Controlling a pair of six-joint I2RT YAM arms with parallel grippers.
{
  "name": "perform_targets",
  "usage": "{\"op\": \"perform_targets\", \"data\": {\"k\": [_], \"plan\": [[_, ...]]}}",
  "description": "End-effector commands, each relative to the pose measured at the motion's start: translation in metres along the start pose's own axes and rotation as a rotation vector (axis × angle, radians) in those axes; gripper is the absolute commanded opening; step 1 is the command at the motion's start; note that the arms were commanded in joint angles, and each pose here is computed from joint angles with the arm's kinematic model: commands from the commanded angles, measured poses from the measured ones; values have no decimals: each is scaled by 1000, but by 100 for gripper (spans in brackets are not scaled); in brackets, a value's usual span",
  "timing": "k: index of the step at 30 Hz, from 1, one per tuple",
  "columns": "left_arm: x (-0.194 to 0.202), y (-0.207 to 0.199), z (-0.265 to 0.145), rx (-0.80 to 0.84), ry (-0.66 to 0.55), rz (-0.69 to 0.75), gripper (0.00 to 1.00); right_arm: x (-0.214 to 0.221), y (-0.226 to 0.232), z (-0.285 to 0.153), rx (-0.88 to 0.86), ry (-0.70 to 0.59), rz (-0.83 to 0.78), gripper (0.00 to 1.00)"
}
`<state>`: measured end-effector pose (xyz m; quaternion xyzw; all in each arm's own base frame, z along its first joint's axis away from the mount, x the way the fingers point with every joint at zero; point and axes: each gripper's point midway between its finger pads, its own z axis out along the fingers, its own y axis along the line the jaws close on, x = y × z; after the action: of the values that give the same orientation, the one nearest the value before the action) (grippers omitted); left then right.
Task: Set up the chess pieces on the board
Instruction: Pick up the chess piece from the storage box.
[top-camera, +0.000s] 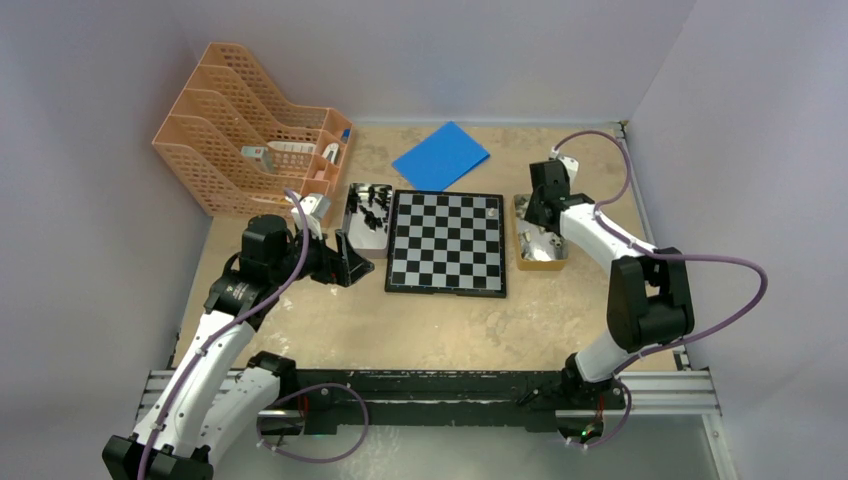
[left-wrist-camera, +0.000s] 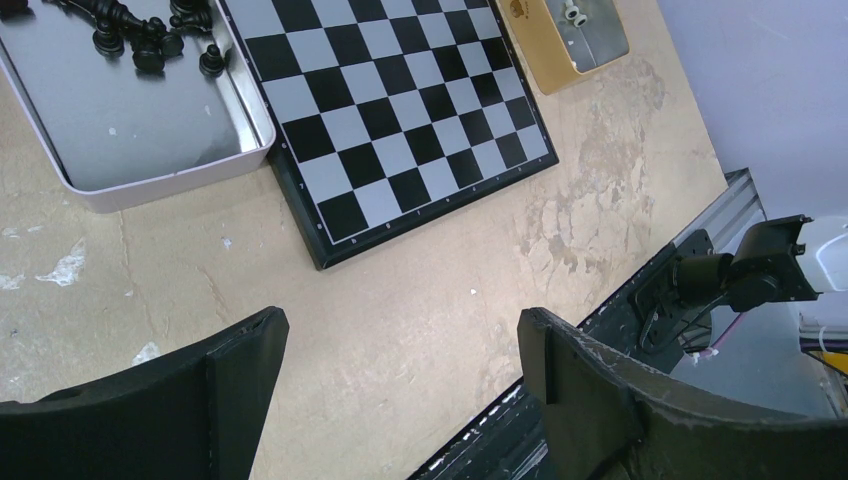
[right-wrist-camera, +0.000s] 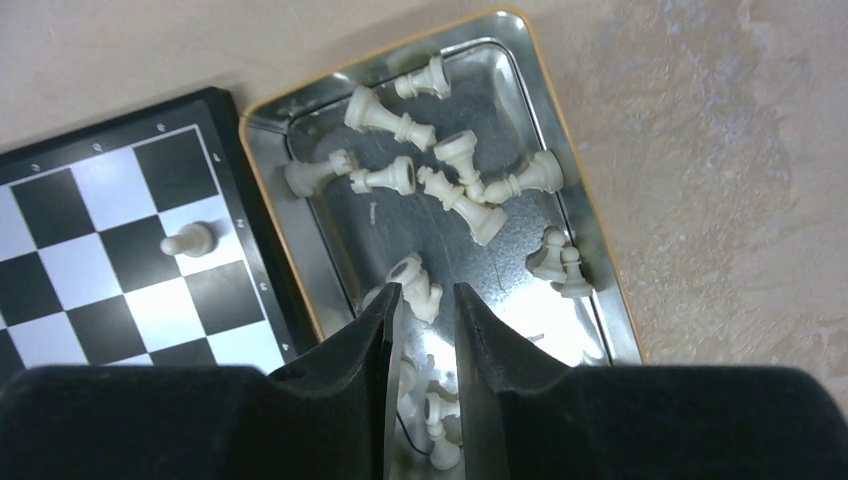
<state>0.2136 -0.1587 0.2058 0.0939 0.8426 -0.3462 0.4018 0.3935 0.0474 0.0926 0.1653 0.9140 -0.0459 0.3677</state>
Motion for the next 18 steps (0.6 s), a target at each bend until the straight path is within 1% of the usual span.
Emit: {"op": "perform_targets", "data": {"k": [1, 9, 18], "plan": [[-6, -7, -1, 25, -24, 7, 86, -1, 3, 2, -71, 1, 54, 28], [-5, -7, -1, 26, -21, 5, 86, 13, 17, 11, -169, 42, 74, 27], [-5, -6, -1, 23, -20, 3, 86, 29, 23, 18, -207, 82, 77, 27]]}}
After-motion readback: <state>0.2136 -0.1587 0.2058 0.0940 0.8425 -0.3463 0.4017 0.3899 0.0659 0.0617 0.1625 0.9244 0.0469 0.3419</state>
